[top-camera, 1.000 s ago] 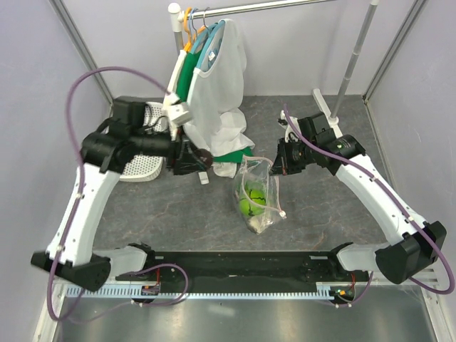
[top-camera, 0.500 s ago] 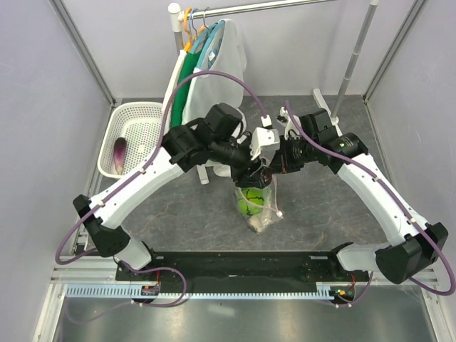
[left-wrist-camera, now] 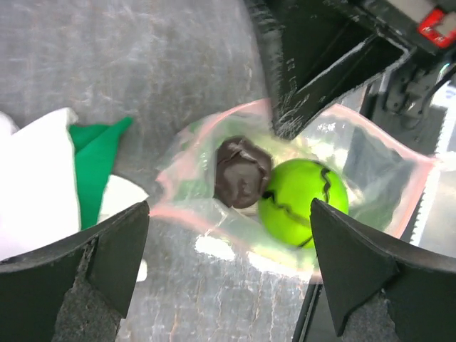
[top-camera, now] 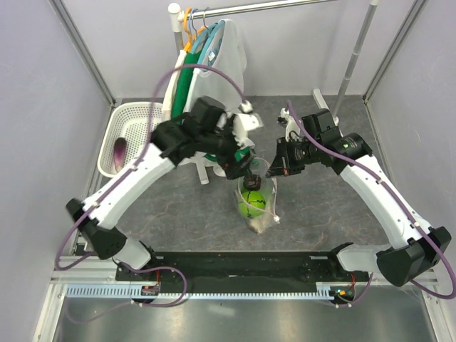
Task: Place the food in the zip-top bag and seal the zipper
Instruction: Place the fake fruit in the zipper food storage bag, then pick up the fake vegetable from the bin.
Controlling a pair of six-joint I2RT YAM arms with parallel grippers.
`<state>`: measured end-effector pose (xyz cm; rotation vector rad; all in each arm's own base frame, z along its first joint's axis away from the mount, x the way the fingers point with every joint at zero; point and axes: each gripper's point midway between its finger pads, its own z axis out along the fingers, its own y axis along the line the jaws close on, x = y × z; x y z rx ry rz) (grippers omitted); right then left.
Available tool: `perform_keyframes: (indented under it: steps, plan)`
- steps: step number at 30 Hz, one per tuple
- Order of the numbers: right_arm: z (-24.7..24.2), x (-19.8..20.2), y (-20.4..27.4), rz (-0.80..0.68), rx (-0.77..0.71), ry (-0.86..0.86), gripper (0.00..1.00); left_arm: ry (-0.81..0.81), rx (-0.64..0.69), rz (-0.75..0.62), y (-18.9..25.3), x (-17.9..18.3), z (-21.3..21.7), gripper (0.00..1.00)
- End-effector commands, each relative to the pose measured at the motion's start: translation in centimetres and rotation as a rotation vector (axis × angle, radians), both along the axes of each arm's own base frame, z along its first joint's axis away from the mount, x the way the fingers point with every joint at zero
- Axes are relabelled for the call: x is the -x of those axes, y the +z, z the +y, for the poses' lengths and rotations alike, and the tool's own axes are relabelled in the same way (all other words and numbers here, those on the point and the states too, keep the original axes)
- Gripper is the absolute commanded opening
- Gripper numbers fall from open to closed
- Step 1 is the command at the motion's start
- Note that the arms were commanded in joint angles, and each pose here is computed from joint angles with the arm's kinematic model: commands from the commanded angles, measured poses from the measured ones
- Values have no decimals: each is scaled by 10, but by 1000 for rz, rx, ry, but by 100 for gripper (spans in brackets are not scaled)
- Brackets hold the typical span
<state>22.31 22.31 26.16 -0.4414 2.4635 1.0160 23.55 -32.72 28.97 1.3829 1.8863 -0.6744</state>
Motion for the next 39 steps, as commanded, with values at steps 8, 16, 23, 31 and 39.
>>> perform_keyframes:
  steps: [8,16,23,31,39]
  plan:
    - [-8,-8,11,-75,26,-38,0,432,516,-301,191,5,172,98]
    - [-2,-20,13,-72,21,-41,0,1014,366,-117,119,-48,268,98]
    - [-6,-13,9,-71,27,-43,0,1148,250,96,36,-107,365,89]
    - [-7,-14,3,-65,33,-46,0,1235,-61,212,-74,-189,456,77]
    - [-8,-15,1,-70,39,-48,0,1206,-177,260,-133,-235,487,70]
